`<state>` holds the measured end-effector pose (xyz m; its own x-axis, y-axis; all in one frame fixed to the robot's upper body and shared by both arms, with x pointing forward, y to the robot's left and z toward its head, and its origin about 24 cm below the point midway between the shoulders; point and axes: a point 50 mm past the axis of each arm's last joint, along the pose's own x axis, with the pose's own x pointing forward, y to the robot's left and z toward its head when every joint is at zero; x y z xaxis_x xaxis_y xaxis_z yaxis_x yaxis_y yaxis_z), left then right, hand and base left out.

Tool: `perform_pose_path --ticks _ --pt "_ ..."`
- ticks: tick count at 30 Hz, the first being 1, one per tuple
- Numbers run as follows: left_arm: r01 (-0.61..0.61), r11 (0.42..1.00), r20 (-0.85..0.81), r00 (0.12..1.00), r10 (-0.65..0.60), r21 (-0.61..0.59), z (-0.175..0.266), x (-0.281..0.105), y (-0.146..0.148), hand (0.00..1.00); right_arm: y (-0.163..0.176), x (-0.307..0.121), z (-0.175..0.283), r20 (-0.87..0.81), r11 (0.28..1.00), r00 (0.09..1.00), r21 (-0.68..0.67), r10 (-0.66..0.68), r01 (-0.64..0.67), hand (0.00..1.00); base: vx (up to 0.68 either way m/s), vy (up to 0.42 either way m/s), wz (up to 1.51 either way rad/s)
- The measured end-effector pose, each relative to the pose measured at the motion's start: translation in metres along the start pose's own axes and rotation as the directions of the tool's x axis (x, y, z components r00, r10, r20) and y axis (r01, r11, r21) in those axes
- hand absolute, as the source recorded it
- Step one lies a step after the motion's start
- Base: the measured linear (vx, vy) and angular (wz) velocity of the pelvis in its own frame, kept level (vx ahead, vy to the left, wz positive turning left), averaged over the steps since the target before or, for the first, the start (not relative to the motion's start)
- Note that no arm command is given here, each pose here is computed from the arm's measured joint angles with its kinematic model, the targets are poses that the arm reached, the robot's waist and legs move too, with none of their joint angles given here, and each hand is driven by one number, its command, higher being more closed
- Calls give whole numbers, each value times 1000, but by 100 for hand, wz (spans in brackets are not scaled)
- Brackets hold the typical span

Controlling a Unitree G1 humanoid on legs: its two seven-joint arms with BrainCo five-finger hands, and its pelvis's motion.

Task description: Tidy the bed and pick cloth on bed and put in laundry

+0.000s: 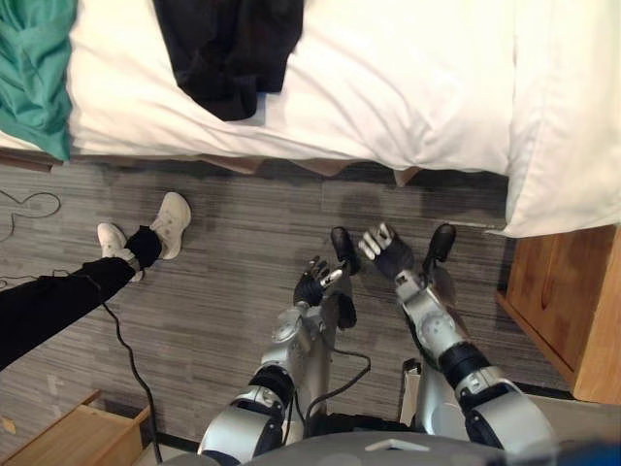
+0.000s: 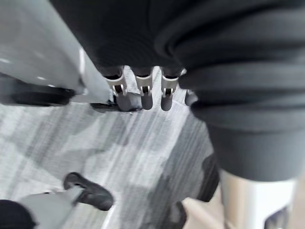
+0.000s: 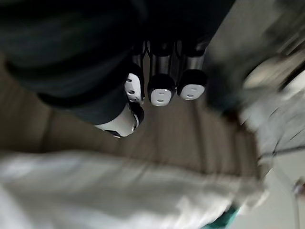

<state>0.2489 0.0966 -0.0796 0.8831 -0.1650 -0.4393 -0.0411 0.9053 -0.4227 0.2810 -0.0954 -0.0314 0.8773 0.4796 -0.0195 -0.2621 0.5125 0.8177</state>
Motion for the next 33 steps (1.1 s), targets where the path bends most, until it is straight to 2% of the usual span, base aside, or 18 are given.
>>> perform_pose_path --ticks 1,3,6,8,9,10,11,12,15,20,25,28,33 --pt "-10 1000 -7 1000 10 -1 -3 -2 2 0 -6 -3 -1 -8 999 999 -11 -47 47 0 0 0 0" --pt "-24 1000 -16 1000 25 12 -6 -4 7 0 -19 -10 -3 -11 990 990 -14 -137 137 0 0 0 0" --pt "-94 995 0 996 94 41 -9 -9 17 0 -43 -27 -3 -3 935 941 -113 -338 335 0 7 3 -8" --pt "-152 987 25 988 151 56 -7 -12 24 0 -54 -36 2 30 852 886 -262 -462 453 0 24 0 -19" --pt "-166 981 29 986 164 96 -7 -13 27 0 -60 -43 5 48 783 853 -371 -520 499 0 38 1 -15" --pt "-169 977 32 986 166 130 -6 -13 29 0 -63 -47 6 61 741 834 -426 -548 518 0 73 4 -8" --pt "-176 962 26 984 174 209 -7 -14 32 0 -67 -53 9 83 659 799 -518 -596 545 0 91 2 -4" --pt "-182 942 24 983 183 280 -7 -15 34 0 -72 -60 9 100 597 767 -567 -633 567 0 102 -1 -1" --pt "-170 899 -7 982 189 405 -8 -16 40 0 -84 -81 4 130 481 674 -603 -728 636 0 104 0 9" --pt "-198 865 -64 965 254 461 -17 -27 62 0 -98 -124 -22 86 396 529 -565 -844 724 0 115 -15 12" --pt "-317 838 -49 925 376 445 -21 -37 79 0 -97 -134 -34 52 399 517 -572 -854 717 0 121 -97 -7" --pt "-410 832 -65 883 464 374 -33 -45 83 0 -103 -146 -30 33 416 509 -531 -860 738 0 151 -32 -35" --pt "-558 777 -24 808 589 292 -32 -60 105 0 -112 -191 -38 -9 401 454 -484 -891 778 0 143 6 7"
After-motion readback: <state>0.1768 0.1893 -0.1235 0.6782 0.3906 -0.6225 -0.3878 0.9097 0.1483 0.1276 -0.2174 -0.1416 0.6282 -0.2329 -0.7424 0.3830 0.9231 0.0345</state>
